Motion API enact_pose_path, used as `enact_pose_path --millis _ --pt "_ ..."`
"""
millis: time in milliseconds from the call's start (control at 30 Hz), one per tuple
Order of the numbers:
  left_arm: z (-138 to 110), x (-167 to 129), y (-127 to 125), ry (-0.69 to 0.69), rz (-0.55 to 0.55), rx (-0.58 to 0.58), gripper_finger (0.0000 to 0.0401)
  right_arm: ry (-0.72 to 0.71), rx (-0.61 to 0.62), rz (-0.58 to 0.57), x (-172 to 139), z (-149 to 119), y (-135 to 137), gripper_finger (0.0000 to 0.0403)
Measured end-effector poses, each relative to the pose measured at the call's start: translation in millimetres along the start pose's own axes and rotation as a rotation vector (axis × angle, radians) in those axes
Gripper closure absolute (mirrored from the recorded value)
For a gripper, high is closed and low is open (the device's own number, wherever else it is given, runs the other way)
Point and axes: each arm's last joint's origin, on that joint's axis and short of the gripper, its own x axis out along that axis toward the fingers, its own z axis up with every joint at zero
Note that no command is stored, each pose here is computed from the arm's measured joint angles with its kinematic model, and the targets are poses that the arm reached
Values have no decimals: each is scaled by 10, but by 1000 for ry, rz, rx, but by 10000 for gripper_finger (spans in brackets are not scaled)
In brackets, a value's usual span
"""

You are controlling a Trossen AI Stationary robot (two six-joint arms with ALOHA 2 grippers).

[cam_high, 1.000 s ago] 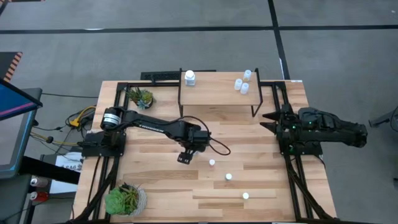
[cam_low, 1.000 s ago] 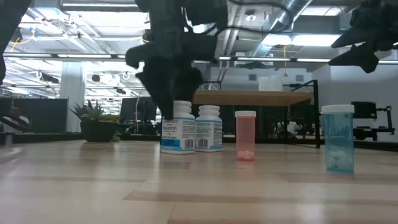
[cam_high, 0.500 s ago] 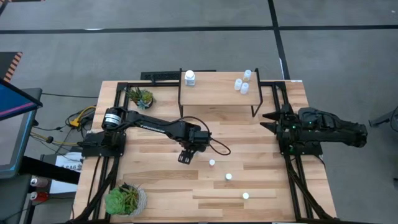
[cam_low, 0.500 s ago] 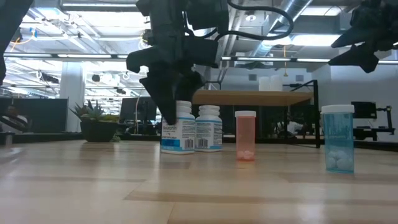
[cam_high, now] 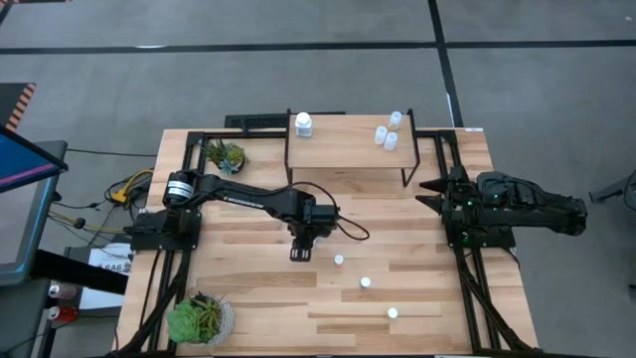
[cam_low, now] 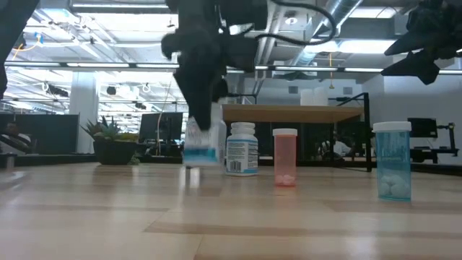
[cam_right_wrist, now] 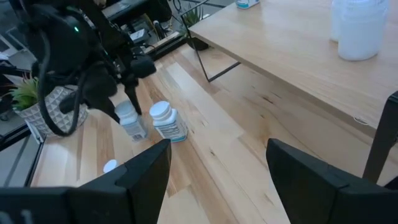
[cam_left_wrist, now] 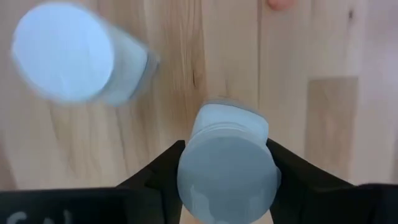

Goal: Pick and place medicine bottles onto shelf by color
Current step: Put the left white and blue pill bottle on the shelf aligned with the other white and blue pill bottle

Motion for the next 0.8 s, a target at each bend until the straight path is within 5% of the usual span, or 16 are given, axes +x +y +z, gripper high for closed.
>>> enact_pose_path --millis 333,533,800 --pt "150 -851 128 -32 -13 -5 255 -1 -7 1 0 1 1 117" --pt "208 -1293 528 -173 71 -39 247 -3 -7 1 -1 3 1 117" --pt "59 -1498 1193 -203 150 -154 252 -3 -7 1 -1 3 1 117"
